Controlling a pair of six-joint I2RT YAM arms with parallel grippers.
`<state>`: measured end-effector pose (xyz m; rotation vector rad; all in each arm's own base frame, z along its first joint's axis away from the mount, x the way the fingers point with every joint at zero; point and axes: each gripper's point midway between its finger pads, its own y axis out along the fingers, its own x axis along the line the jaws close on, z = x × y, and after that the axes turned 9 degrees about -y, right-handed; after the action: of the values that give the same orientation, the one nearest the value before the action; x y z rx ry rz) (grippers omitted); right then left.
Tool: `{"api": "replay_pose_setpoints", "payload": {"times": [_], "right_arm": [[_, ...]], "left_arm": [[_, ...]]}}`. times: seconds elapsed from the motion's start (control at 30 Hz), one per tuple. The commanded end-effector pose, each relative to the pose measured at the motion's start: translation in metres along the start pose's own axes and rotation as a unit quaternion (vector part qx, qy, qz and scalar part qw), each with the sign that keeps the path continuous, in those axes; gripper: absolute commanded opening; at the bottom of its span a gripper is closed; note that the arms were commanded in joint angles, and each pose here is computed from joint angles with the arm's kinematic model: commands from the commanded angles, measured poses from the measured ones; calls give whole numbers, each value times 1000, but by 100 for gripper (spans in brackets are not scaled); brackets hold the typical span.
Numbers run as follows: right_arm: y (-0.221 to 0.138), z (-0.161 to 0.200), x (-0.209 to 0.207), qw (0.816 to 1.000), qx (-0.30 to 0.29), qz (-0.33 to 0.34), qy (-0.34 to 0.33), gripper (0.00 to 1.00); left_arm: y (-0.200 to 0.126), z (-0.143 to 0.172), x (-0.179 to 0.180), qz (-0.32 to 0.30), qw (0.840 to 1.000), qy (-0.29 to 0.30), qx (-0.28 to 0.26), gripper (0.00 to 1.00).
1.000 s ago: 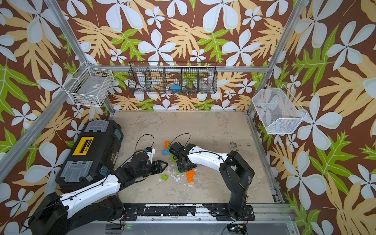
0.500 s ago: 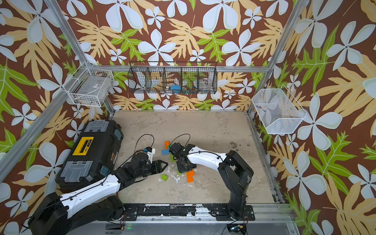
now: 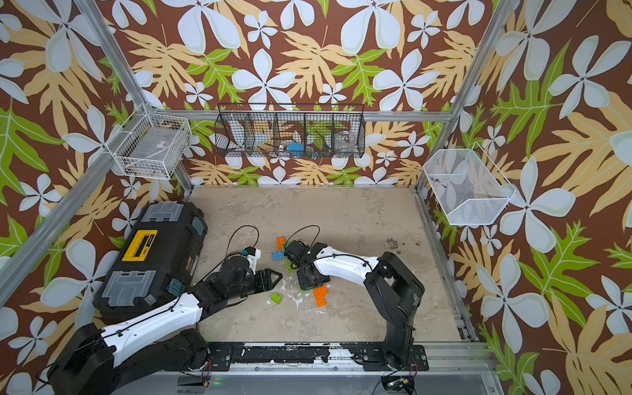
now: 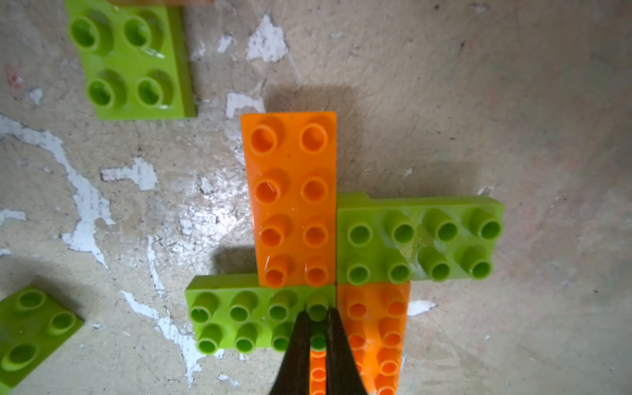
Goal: Assemble a small pinwheel with lego
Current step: Assemble the lego brick with the lego brick.
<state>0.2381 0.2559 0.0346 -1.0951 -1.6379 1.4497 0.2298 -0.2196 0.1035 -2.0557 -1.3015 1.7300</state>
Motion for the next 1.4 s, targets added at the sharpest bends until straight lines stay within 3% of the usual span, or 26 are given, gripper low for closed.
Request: {"api": "replay_pose_setpoints", "payload": {"times": [0.0,0.23,0.7,1.03,1.37], "right_arm": [[7,10,-3,1000,21,7,0,9],[-1,6,-1,1000,13,1,1,11],[19,22,-2,999,47,6,-4,11],[-15,-3,4,1000,4,-9,-2,15],[-18,-2,4,1000,2,-14,0,17]], "left_arm": [[0,-4,-5,7,1000,7,-6,68],[0,-5,-7,10,1000,7,-7,67],[-1,-4,-5,8,1000,7,-6,68],[-2,-6,-8,11,1000,8,-8,68],[-1,-5,-7,8,1000,9,-6,68]]}}
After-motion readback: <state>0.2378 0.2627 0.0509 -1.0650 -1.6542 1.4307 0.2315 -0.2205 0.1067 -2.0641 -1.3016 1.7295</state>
